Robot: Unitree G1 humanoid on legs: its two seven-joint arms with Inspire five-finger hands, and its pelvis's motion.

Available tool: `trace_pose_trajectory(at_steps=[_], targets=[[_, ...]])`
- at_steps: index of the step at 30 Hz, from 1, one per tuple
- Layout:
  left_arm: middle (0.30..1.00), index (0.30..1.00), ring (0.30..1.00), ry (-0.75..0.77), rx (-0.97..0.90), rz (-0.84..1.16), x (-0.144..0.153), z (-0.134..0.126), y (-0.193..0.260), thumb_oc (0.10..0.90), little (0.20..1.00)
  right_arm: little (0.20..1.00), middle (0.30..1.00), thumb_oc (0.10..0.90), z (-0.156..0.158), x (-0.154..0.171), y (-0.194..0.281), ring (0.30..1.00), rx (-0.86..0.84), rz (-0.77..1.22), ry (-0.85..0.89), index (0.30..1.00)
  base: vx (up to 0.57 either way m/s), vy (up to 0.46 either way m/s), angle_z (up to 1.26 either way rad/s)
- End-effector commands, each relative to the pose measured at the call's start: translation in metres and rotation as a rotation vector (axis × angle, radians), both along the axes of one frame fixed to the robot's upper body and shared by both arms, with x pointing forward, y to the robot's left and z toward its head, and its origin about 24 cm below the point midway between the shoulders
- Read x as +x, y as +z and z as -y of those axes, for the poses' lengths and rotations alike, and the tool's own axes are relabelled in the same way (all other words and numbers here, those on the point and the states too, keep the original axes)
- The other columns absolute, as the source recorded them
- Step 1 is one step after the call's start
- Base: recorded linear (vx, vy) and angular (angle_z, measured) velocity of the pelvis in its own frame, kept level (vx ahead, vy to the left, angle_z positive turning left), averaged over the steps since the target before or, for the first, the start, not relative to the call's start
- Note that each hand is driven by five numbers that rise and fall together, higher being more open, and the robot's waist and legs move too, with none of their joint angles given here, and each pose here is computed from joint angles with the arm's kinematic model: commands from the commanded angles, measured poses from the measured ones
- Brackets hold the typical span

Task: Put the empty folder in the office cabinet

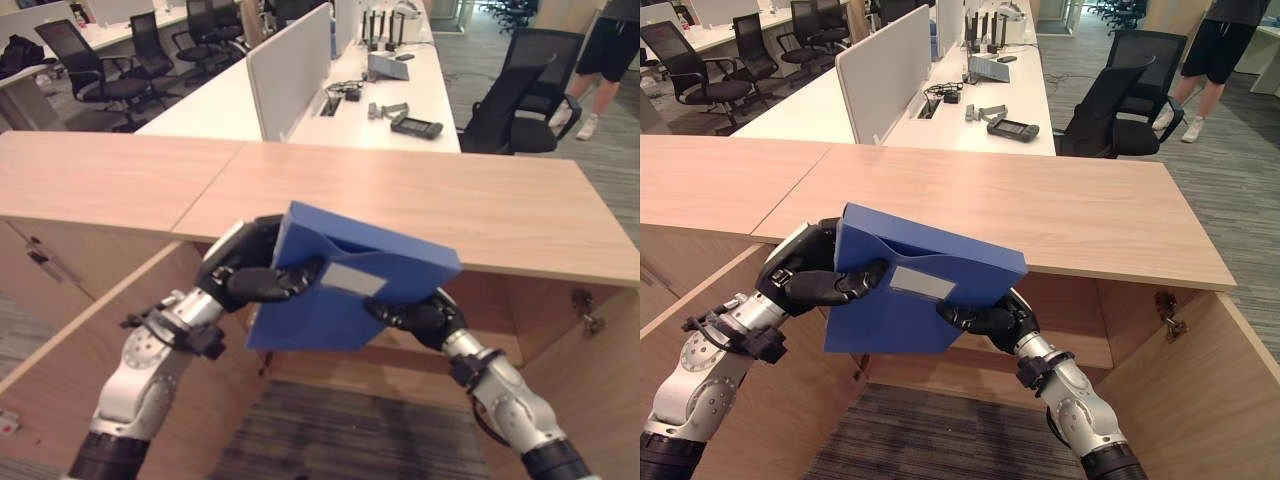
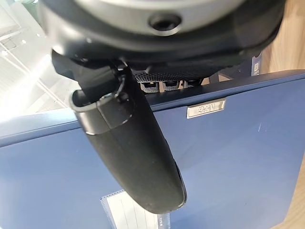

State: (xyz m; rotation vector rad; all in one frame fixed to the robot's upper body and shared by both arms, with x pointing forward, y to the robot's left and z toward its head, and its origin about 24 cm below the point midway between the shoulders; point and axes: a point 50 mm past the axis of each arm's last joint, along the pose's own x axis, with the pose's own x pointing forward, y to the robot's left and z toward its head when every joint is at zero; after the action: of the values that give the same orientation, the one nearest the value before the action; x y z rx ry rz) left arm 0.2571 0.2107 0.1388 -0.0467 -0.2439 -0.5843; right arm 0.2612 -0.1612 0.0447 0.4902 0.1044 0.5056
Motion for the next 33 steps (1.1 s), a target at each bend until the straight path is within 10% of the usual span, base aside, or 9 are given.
trace_pose_trajectory(at_steps=[1, 21, 22, 25, 33], targets=[[0.300, 0.300, 0.300, -0.101, -0.144, 0.248, 0.005, 0.022, 0.049, 0.400, 0.300, 0.900, 0.900, 0.800, -0.031, 0.025, 0.116, 0.900, 0.236, 0.545, 0.093, 0.900, 0.00, 0.000, 0.00], [0.300, 0.300, 0.300, -0.118, -0.420, 0.162, 0.018, 0.049, 0.034, 0.400, 0.300, 0.900, 0.900, 0.800, -0.083, 0.014, 0.125, 0.900, 0.321, 0.556, 0.320, 0.900, 0.00, 0.000, 0.00], [0.300, 0.300, 0.300, -0.118, -0.422, 0.164, 0.018, 0.049, 0.034, 0.400, 0.300, 0.858, 0.858, 0.772, -0.085, 0.013, 0.125, 0.858, 0.327, 0.553, 0.328, 0.858, 0.00, 0.000, 0.00], [0.300, 0.300, 0.300, -0.111, -0.419, 0.163, 0.018, 0.048, 0.033, 0.400, 0.300, 0.300, 0.300, 0.400, -0.087, 0.013, 0.123, 0.300, 0.338, 0.542, 0.335, 0.300, 0.00, 0.000, 0.00], [0.300, 0.300, 0.300, -0.105, -0.418, 0.161, 0.017, 0.048, 0.032, 0.400, 0.300, 0.300, 0.300, 0.400, -0.089, 0.011, 0.125, 0.300, 0.360, 0.547, 0.343, 0.300, 0.00, 0.000, 0.00]])
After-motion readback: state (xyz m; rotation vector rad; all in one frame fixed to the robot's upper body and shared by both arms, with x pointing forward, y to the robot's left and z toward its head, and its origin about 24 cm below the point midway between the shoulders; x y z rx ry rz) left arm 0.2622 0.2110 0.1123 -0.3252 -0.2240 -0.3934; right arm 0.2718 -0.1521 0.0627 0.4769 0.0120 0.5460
